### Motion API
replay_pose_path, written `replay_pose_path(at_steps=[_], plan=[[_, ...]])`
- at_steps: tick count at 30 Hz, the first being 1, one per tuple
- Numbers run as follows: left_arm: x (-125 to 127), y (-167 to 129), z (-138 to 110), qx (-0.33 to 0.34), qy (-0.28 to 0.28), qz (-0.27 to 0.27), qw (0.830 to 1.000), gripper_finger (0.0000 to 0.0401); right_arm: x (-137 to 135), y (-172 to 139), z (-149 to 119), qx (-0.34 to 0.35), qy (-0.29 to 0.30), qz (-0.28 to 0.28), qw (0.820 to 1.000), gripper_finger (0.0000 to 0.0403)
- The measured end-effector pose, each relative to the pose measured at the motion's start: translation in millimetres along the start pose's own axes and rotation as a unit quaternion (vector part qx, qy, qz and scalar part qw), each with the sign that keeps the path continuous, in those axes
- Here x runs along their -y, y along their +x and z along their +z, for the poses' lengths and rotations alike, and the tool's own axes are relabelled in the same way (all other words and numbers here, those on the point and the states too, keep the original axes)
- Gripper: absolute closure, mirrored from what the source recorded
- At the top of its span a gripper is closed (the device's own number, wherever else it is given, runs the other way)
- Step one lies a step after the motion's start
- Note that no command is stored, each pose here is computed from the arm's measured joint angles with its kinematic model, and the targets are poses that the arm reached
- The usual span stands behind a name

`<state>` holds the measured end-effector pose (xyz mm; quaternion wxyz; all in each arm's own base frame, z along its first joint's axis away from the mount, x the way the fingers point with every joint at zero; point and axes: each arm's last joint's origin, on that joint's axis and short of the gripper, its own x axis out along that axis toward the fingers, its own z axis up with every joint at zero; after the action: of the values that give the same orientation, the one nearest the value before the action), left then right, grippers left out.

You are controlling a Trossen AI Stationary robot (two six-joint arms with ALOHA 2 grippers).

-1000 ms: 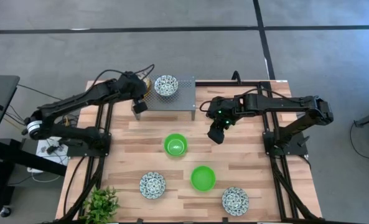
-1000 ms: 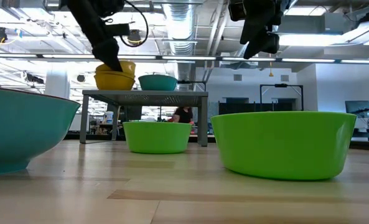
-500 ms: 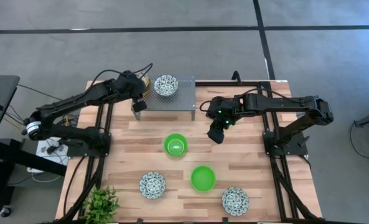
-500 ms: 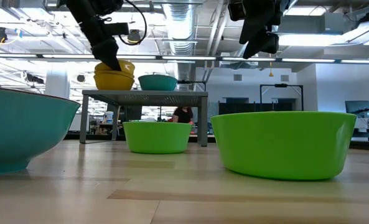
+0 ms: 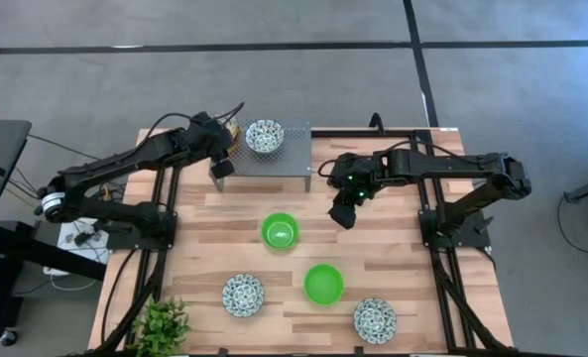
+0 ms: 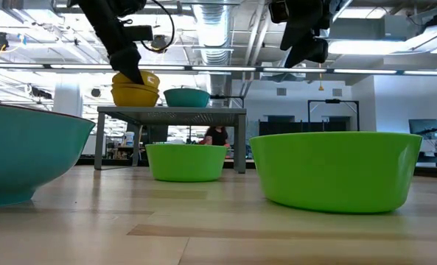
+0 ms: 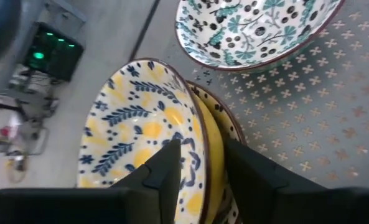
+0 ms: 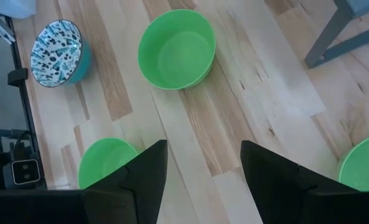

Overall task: Pick & Place Mini bowls
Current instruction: Stack the yellow patterned bowl on the yellow patterned bowl on the shelf, then put the bottom green bowl on the shelf

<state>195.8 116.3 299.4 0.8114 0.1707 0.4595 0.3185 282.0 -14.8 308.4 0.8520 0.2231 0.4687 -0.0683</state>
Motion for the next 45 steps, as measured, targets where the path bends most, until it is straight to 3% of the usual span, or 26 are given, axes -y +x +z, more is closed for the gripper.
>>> replay_pose_path(at_steps=[7,15,21,27,34,40,45], plan=[[17.5,-11.1,8.8,0.008,0.058,0.033,0.998,0.0248,0.0,0.0,0.0,0.000,-0.001,0.000,1.000,0.0203],[26.0,-19.7,12.8,-0.003,0.077,0.098,0.992,0.0213,0.0,0.0,0.0,0.000,-0.001,0.000,1.000,0.0203],[36.3,-26.5,17.5,0.020,0.088,0.090,0.992,0.0196,0.0,0.0,0.0,0.000,0.000,0.000,1.000,0.0203],[54.0,-51.8,24.9,0.094,0.099,0.065,0.989,0.0198,0.0,0.0,0.0,0.000,-0.024,0.000,1.000,0.0203],[65.4,-93.5,20.7,0.188,0.041,0.007,0.981,0.0198,-2.6,0.2,1.1,0.009,-0.031,0.006,0.999,0.0203],[76.3,-113.1,17.6,0.244,-0.010,-0.141,0.959,0.0209,-7.4,0.9,-2.6,0.000,-0.084,0.008,0.996,0.0203],[90.3,-116.8,18.4,0.245,-0.008,-0.220,0.944,0.0223,-14.1,3.3,-5.7,-0.007,-0.100,0.014,0.995,0.0203]])
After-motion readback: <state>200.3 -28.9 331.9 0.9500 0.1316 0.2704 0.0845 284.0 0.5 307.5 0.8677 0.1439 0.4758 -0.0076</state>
